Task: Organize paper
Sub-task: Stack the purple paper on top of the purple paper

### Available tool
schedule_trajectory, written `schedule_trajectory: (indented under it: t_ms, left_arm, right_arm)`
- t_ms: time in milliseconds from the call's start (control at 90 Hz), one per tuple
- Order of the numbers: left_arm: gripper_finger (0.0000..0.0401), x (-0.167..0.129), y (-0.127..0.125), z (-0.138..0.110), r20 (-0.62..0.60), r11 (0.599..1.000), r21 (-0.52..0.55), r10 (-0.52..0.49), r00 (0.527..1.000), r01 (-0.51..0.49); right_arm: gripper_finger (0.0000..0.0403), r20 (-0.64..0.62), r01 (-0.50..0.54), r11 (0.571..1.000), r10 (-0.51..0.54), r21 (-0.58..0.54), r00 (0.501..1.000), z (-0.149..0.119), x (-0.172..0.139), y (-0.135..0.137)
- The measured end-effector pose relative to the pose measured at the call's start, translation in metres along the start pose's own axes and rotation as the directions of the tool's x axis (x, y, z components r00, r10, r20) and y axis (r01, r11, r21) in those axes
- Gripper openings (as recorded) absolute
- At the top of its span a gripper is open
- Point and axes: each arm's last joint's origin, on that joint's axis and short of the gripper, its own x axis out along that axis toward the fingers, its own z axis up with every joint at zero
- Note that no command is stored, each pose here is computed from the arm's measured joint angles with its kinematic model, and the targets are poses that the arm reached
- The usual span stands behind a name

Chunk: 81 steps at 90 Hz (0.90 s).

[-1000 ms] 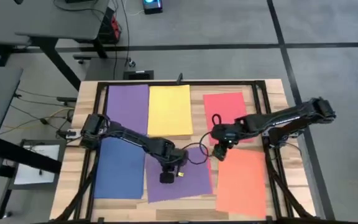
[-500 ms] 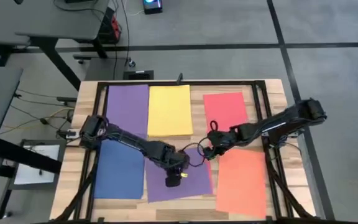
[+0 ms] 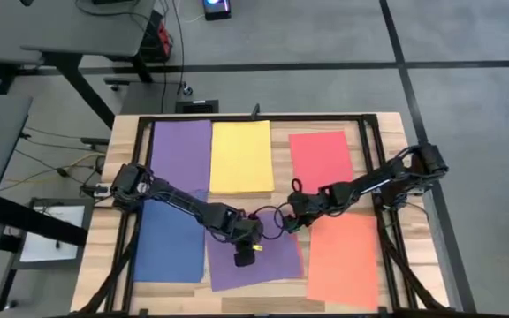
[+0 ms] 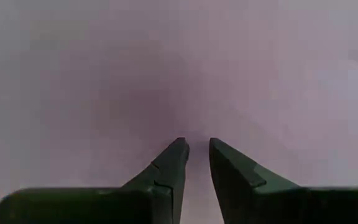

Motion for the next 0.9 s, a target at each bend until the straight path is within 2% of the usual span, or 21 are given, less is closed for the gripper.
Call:
schedule_trajectory:
  t_ms: [256, 411, 678, 822, 900]
  left_arm:
    - [0.0059, 0.002, 0.003, 0.000, 0.015, 1.000, 0.018, -0.005, 1.000, 0.005]
    - [0.0059, 0.003, 0.004, 0.000, 0.014, 1.000, 0.024, -0.003, 1.000, 0.003]
    - [0.0059, 0.003, 0.004, -0.001, 0.013, 0.999, 0.040, 0.000, 1.000, 0.000]
    - [0.0059, 0.003, 0.004, -0.001, 0.014, 0.999, 0.041, 0.002, 1.000, -0.002]
    - [0.0059, 0.003, 0.004, -0.001, 0.015, 0.999, 0.040, 0.003, 1.000, -0.003]
  right_arm:
    - [0.0203, 0.002, -0.034, 0.999, 0.034, -0.041, 0.999, 0.001, -0.003, 0.003]
    - [0.0203, 0.015, -0.106, 0.991, 0.108, -0.084, 0.994, 0.003, -0.012, 0.011]
    - [0.0203, 0.005, -0.082, 0.993, 0.082, -0.080, 0.997, 0.003, -0.010, 0.008]
    - [0.0203, 0.010, -0.183, 0.977, 0.186, -0.113, 0.983, 0.003, -0.014, 0.019]
    - [0.0203, 0.007, -0.198, 0.973, 0.200, -0.123, 0.980, 0.000, -0.012, 0.021]
